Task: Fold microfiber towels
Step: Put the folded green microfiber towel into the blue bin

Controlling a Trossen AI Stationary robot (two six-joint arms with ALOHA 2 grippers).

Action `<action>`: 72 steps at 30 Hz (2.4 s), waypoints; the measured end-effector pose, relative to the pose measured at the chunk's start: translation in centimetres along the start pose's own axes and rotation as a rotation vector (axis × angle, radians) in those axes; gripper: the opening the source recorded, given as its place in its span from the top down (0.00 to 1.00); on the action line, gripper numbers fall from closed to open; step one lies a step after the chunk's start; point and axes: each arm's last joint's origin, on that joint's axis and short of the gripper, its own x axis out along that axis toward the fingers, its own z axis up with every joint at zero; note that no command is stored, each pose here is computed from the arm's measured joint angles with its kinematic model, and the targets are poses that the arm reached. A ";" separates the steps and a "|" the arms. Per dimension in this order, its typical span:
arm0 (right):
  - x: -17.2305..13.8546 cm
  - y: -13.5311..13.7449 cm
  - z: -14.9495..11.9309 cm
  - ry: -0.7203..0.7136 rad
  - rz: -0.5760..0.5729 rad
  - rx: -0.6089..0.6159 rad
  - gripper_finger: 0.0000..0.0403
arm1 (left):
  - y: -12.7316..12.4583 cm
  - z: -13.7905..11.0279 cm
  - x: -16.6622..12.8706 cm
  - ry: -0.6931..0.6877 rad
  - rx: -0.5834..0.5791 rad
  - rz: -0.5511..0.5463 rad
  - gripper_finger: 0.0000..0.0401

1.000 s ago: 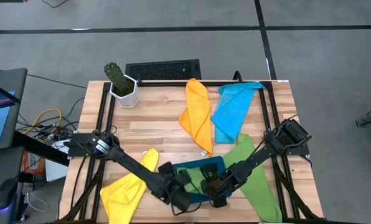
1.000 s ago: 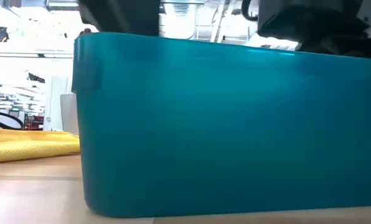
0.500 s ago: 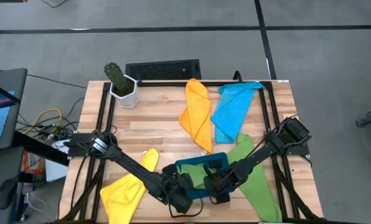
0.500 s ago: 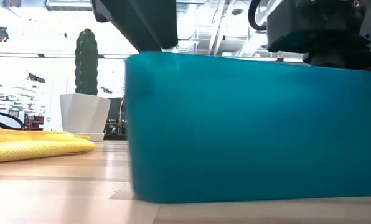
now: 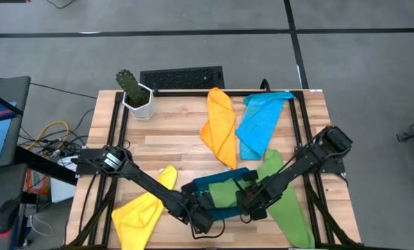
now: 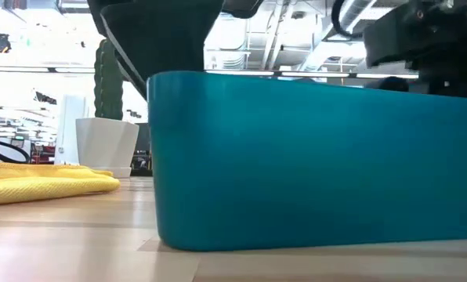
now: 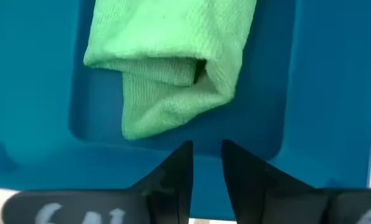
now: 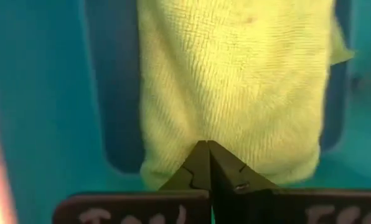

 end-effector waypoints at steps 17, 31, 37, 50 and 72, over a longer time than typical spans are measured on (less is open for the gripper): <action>1.3 -2.0 6.7 -0.503 0.093 0.053 0.94 | 0.5 0.7 -4.2 -0.009 -0.059 0.040 0.85; 3.6 -5.2 8.0 -0.435 0.007 0.004 0.63 | 0.0 -2.1 -10.3 -0.194 -0.188 0.152 0.85; 5.9 -6.7 8.2 -0.393 -0.002 0.081 0.57 | -0.2 -3.0 -10.4 -0.187 -0.218 0.163 0.85; 3.3 -7.1 8.2 -0.430 0.055 0.091 0.96 | -0.3 -3.5 -10.5 -0.195 -0.212 0.182 0.85; 4.5 -2.5 10.3 -0.440 0.168 -0.044 0.83 | 0.0 -3.5 -10.6 -0.230 -0.202 0.229 0.85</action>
